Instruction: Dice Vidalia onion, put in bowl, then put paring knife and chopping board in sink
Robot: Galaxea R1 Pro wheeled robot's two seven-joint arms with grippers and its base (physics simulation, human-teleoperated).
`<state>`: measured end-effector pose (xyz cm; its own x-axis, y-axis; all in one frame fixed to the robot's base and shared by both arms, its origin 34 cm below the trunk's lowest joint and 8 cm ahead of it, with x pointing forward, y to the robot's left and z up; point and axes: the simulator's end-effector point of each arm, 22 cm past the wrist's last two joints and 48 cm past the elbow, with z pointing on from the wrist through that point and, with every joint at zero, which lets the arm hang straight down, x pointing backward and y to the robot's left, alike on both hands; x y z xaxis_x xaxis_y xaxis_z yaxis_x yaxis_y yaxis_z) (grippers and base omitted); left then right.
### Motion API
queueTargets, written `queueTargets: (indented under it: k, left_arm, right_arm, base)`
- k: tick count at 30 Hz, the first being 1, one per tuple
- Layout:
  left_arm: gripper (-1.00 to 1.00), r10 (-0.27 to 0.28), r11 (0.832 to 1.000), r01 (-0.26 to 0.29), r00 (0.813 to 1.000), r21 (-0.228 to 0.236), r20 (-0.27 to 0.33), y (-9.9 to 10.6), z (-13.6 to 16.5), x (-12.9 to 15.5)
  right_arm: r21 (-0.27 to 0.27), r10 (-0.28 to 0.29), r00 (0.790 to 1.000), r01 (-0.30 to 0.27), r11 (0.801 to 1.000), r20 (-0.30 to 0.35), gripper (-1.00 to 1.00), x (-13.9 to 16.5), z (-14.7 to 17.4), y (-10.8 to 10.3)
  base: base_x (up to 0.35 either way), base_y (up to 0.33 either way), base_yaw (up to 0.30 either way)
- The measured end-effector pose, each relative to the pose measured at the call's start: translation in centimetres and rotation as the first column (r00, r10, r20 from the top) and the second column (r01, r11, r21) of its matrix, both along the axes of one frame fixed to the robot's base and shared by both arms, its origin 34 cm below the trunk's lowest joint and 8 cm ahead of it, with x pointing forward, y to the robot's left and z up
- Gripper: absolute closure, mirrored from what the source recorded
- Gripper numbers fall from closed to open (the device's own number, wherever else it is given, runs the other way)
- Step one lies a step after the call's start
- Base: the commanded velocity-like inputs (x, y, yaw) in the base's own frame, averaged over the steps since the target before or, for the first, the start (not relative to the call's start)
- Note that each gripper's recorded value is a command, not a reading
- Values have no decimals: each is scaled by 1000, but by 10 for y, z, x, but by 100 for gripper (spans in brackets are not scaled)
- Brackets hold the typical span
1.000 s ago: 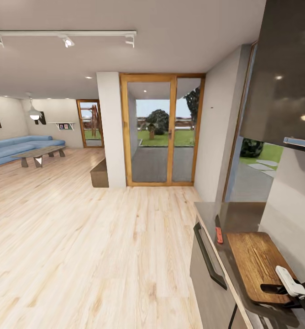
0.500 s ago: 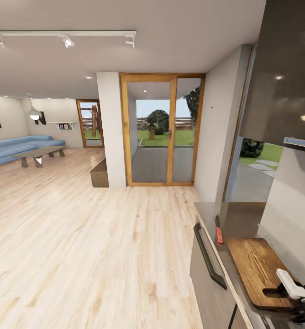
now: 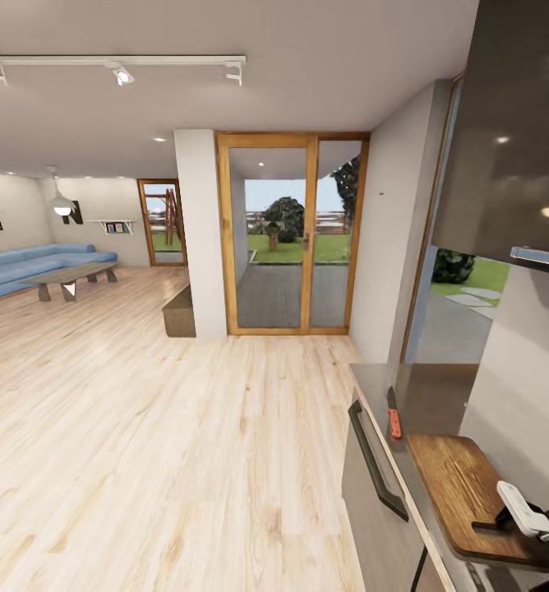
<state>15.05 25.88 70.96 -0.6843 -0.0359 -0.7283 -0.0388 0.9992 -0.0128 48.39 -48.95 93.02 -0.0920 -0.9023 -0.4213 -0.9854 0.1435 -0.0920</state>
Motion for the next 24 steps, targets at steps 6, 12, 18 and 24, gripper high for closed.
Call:
queueTargets:
  k: [6,12,18,24]
  left_arm:
    - [-100,0,1000,0,1000,0,0,0,0,0]
    - [-100,0,1000,0,1000,0,0,0,0,0]
    - [-100,0,1000,0,1000,0,0,0,0,0]
    - [-100,0,1000,0,1000,1,1,0,0,0]
  right_arm:
    - [55,-107,986,101,993,125,-100,46,42,8]
    - [178,-240,949,205,962,206,-100,86,113,27]
    - [224,-338,918,292,930,209,-100,100,169,41]
    - [333,-471,860,394,857,198,-100,122,200,64]
  base:
    - [0,0,0]
    - [0,0,0]
    - [0,0,0]
    - [0,0,0]
